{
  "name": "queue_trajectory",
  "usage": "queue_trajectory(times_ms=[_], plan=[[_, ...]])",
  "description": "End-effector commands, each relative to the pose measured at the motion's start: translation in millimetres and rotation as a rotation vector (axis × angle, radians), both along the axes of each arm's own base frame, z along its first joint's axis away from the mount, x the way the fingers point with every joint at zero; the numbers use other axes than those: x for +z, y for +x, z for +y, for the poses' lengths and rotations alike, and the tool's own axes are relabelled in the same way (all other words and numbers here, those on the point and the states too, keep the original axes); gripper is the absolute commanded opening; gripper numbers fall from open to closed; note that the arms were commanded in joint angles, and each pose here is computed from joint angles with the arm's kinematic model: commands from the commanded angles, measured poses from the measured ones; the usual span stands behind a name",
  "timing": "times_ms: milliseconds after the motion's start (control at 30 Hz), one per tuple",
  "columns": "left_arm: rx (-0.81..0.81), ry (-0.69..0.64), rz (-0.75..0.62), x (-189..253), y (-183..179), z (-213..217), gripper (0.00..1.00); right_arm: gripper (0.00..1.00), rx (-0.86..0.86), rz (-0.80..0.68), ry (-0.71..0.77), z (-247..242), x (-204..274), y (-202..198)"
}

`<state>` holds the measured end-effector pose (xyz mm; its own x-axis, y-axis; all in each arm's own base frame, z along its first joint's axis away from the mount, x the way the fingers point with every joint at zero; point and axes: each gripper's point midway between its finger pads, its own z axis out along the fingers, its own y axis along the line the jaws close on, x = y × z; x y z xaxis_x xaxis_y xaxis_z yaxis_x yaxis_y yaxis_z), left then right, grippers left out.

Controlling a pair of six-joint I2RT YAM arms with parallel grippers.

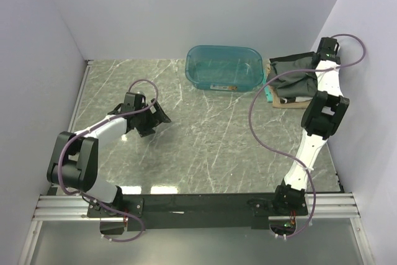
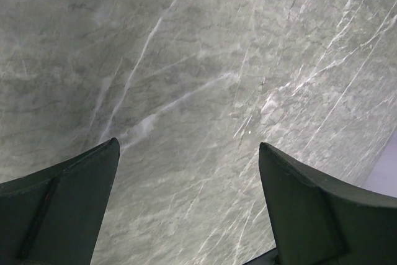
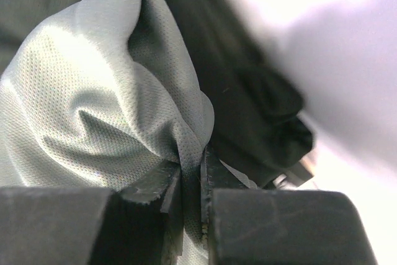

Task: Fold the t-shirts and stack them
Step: Neatly place the folded tshirt to the corner

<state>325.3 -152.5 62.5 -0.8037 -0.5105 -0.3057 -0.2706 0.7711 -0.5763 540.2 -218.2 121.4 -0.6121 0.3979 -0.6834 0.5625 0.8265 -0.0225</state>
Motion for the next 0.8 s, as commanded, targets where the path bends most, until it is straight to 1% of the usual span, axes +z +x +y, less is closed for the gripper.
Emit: queue_trajectory(times_ms=[0, 33, 133, 167, 233, 267, 333, 367, 433, 467, 500, 533, 567, 600, 633, 667, 700, 733, 767], plan=[[-0.011, -0.032, -0.051, 16.3, 15.3, -7.9, 0.99, 0.14, -0.050, -0.118, -0.094, -29.0, 36.5, 14.9], [-0.012, -0.035, -0.047, 15.2, 15.6, -8.5, 0.99, 0.18, -0.071, -0.112, -0.100, -30.5, 37.6, 12.4], [-0.018, -0.040, -0.045, 13.6, 16.1, -10.5, 0.99, 0.39, -0.092, -0.104, -0.093, -30.4, 36.7, 8.2], [-0.022, -0.042, -0.045, 13.1, 16.2, -11.0, 0.99, 0.51, -0.067, -0.121, -0.068, -24.2, 41.0, 10.3], [-0.027, -0.043, -0.047, 13.4, 16.4, -12.1, 0.99, 0.58, -0.034, -0.123, -0.035, -14.9, 42.2, 8.4], [-0.031, -0.044, -0.049, 14.0, 16.4, -12.9, 0.99, 0.62, 0.000, -0.150, -0.012, -5.4, 54.2, 9.3], [-0.036, -0.042, -0.055, 15.5, 16.3, -13.3, 0.99, 0.65, 0.024, -0.161, -0.001, 5.2, 60.4, 6.5], [-0.035, -0.042, -0.062, 16.9, 17.1, -13.2, 1.00, 0.66, 0.042, -0.189, -0.012, 14.3, 78.5, 5.1], [-0.041, -0.045, -0.071, 19.5, 16.5, -14.1, 0.99, 0.68, 0.063, -0.193, -0.030, 26.2, 85.2, 0.3], [-0.045, -0.047, -0.081, 21.8, 17.1, -15.0, 0.99, 0.68, 0.064, -0.217, -0.051, 31.2, 103.5, -5.4], [-0.046, -0.045, -0.085, 22.8, 17.3, -14.8, 0.99, 0.69, 0.071, -0.224, -0.061, 40.8, 110.0, -7.5], [-0.048, -0.043, -0.095, 25.2, 17.6, -14.4, 0.99, 0.70, 0.042, -0.217, -0.079, 40.8, 108.9, -14.2], [-0.053, -0.044, -0.099, 26.3, 17.3, -15.1, 0.99, 0.70, 0.032, -0.247, -0.091, 44.0, 125.4, -20.9], [-0.054, -0.042, -0.109, 29.0, 17.6, -14.6, 1.00, 0.70, 0.022, -0.257, -0.094, 47.3, 130.1, -24.8], [-0.061, -0.040, -0.115, 30.0, 17.3, -14.8, 1.00, 0.71, 0.007, -0.247, -0.077, 52.0, 124.1, -31.2], [-0.061, -0.042, -0.123, 31.8, 17.8, -14.9, 0.99, 0.71, -0.001, -0.269, -0.069, 55.0, 133.7, -38.6], [-0.067, -0.044, -0.134, 34.6, 17.7, -15.3, 0.99, 0.71, -0.018, -0.269, -0.054, 56.9, 131.9, -44.3], [-0.070, -0.047, -0.142, 36.8, 18.0, -15.8, 1.00, 0.71, -0.044, -0.247, -0.017, 61.2, 114.9, -53.6], [-0.071, -0.050, -0.147, 38.4, 17.8, -16.6, 1.00, 0.71, -0.051, -0.266, -0.001, 65.2, 119.0, -61.1]])
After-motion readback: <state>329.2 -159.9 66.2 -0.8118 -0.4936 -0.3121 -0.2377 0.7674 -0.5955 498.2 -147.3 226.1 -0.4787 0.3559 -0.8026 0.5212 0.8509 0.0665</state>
